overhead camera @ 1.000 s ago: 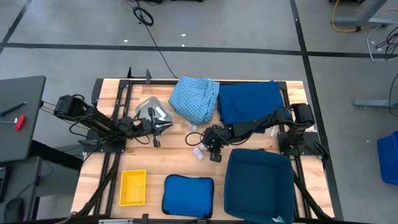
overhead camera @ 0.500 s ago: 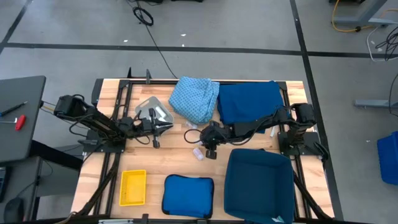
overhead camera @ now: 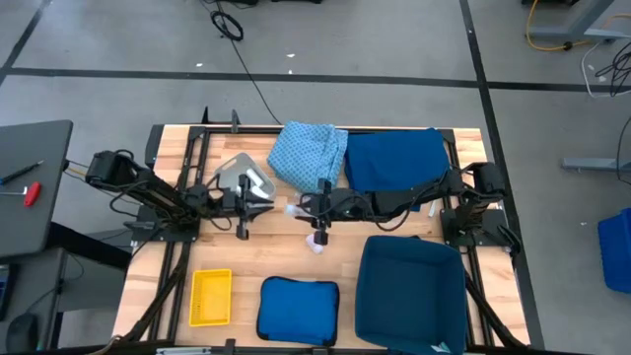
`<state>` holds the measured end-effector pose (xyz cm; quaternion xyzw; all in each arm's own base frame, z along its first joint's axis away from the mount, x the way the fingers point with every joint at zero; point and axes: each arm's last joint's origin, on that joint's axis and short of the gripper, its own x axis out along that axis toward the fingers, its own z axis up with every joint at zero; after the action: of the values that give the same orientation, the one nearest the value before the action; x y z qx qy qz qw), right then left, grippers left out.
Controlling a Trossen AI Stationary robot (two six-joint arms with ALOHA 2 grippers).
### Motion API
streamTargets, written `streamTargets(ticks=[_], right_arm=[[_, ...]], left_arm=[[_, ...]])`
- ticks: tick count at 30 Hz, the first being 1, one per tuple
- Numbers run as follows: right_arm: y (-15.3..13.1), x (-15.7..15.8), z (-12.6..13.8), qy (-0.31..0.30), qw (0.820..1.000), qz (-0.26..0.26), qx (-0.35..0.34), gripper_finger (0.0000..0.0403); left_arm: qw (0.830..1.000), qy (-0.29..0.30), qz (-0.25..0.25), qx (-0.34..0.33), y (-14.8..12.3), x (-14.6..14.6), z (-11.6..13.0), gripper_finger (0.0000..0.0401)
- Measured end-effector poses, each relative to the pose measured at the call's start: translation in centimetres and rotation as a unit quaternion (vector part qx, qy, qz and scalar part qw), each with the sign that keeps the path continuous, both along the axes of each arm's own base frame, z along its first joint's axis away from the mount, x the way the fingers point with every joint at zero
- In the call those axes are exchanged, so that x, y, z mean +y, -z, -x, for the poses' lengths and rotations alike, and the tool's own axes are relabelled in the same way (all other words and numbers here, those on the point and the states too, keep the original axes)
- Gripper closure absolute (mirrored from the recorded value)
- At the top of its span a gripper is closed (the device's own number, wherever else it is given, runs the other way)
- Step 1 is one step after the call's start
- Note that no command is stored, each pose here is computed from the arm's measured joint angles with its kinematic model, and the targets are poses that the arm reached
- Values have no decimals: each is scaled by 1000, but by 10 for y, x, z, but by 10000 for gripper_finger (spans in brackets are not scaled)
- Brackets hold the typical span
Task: Pick & place medical supplies in basket/bin
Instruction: Put the middle white medicine bottle into the yellow bin
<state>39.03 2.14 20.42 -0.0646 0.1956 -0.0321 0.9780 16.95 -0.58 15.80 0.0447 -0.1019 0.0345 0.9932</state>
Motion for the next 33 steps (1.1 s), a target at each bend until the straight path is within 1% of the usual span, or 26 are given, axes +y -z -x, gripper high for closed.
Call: streamTargets(ticks=[3,7,10,13,17,21,25,28,33], right_arm=[[-2,0,-1,-3,1000,6,-9,277],[-4,0,-2,-6,1000,11,-21,277],[-8,0,-3,-8,999,17,-43,277],[-13,0,-4,-12,997,30,-69,277],[-18,0,-5,-15,995,35,-91,277],[-20,1,-6,-20,994,35,-106,277],[-22,1,-6,-23,993,42,-111,277],[-22,1,-6,-24,992,42,-113,277],[-22,1,-6,-26,992,42,-113,278]], left_arm=[[1000,6,14,-6,-2,0,-2,279],[999,26,30,-6,-3,-1,-4,204],[999,37,37,-5,-4,-2,-6,150],[999,38,32,-6,-4,-2,-6,121],[999,43,20,-13,-6,-2,-6,115],[998,44,19,-30,-14,-3,-13,118],[998,49,18,-20,-20,-4,-25,119],[998,59,8,-8,-24,-5,-36,119],[998,58,-7,-13,-31,-6,-51,120]])
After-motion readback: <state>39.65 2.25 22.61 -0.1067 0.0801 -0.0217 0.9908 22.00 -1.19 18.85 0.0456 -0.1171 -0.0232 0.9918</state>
